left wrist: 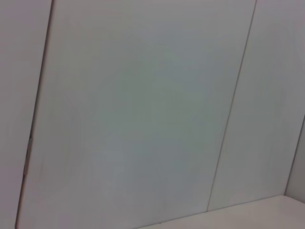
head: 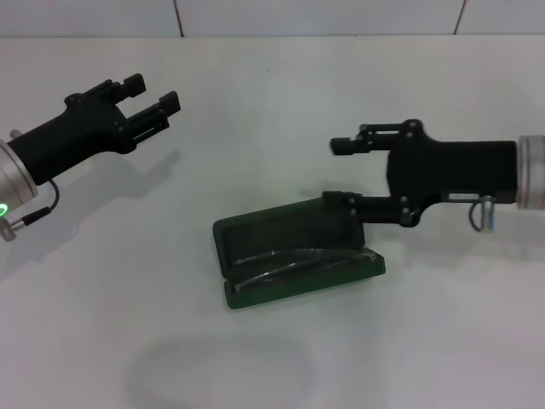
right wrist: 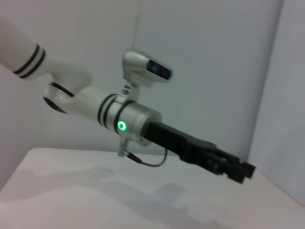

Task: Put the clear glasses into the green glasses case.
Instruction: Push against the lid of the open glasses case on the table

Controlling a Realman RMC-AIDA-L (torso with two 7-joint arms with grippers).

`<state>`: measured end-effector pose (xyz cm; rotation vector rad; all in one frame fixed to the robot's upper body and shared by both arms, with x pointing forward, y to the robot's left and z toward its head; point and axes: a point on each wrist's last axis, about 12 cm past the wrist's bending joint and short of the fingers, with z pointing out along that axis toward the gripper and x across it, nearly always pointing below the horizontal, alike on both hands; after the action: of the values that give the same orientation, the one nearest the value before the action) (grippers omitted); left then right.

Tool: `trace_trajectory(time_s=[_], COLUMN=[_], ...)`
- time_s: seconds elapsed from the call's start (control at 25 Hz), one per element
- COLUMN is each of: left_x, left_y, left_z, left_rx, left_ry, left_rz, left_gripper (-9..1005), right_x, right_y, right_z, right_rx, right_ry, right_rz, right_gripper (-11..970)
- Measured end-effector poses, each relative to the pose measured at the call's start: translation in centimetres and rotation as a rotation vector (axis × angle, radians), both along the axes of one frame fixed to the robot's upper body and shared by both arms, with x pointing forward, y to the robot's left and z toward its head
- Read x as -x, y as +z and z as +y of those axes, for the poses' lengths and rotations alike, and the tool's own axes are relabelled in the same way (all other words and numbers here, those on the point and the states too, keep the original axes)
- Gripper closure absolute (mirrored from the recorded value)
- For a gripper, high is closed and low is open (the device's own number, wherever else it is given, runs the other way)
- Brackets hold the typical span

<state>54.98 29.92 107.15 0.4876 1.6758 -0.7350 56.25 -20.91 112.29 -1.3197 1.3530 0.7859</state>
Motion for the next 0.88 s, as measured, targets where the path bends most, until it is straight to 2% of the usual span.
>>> trace_trajectory(time_s=[0.12,0.28,0.44,0.88], left_x=[0.0,-0.2,-0.2,-0.1], left_y=[0.0,0.1,0.1,-0.1], left_z=[-0.1,-0.3,-0.4,-0.3], left_rx=[0.001,0.0,-0.001,-0.006], left_ry=[-0.001,-0.007,-0.01,-0.011], left_rz=[0.0,-0.005,-0.006,0.0], left_gripper=[297,296,296,296], right_x=[0.1,0.7,1.6,1.6], right_y=[-0.7,-1.3,-1.1,-2.1], right_z=[-0.1,0.9,1.3,2.4], right_rx=[0.044,0.132,0.153,0.226], right_ry=[0.03,0.151,0.258,0.264], right_rz=[0.044,0.102,0.12,0.131], right_gripper=[339,340,340,343])
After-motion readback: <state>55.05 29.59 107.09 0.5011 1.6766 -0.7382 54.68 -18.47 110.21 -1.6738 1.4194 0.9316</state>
